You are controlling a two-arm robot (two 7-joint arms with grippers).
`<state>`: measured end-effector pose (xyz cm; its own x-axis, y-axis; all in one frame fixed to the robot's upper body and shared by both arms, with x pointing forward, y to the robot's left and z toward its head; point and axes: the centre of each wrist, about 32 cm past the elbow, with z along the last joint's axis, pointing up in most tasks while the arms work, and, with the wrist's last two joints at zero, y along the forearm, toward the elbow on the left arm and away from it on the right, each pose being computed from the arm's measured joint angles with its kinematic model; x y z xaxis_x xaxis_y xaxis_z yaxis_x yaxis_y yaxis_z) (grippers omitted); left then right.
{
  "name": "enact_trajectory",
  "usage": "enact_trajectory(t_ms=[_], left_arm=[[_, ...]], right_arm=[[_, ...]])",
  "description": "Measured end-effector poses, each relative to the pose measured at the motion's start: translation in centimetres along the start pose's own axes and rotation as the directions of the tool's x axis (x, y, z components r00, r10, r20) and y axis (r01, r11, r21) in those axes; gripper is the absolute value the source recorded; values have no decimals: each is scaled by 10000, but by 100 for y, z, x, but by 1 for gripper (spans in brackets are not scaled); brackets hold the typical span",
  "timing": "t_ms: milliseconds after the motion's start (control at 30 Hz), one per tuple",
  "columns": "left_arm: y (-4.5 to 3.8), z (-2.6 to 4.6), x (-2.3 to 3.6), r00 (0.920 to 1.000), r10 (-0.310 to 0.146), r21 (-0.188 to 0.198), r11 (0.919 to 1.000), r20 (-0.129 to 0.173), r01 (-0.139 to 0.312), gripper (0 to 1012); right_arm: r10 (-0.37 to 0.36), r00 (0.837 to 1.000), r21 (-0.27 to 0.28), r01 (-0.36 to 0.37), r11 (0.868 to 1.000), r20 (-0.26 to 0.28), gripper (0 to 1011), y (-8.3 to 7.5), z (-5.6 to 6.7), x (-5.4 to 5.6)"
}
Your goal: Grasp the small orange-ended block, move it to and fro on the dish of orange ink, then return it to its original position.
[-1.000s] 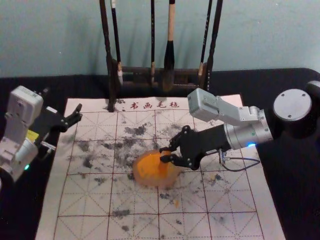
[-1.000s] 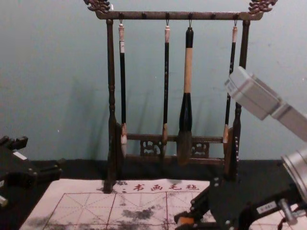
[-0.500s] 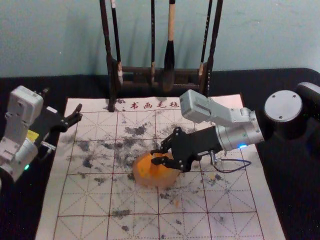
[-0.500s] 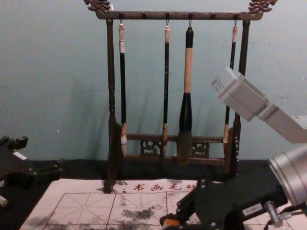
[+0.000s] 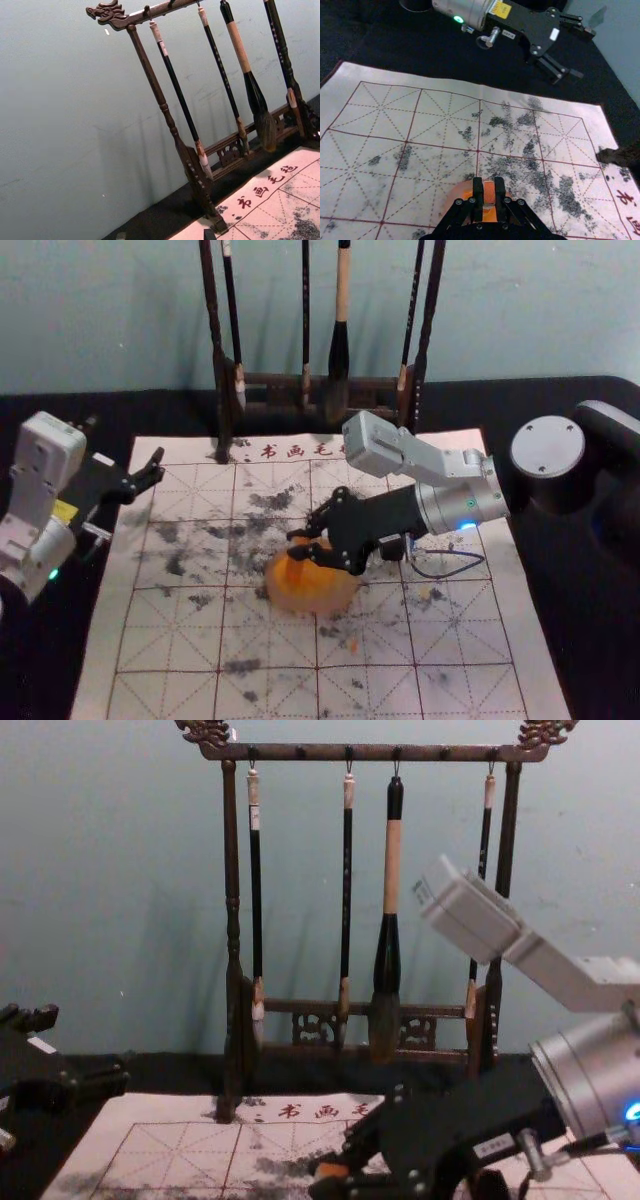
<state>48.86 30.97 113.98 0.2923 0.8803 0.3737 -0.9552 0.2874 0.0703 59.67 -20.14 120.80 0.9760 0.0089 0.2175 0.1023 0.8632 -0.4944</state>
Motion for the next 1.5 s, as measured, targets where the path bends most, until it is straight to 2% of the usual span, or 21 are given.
enact_trajectory(t_ms=[400,1500], left_arm=[[0,0,0,10000,0,0,10000,0,0,1001],[0,0,0,10000,1,0,10000,0,-1,1001]], right_arm=[[-385,9992,-75,385,9992,-92,134,-4,-7,61],[-755,9971,-294,750,9967,-129,134,-127,-56,67]])
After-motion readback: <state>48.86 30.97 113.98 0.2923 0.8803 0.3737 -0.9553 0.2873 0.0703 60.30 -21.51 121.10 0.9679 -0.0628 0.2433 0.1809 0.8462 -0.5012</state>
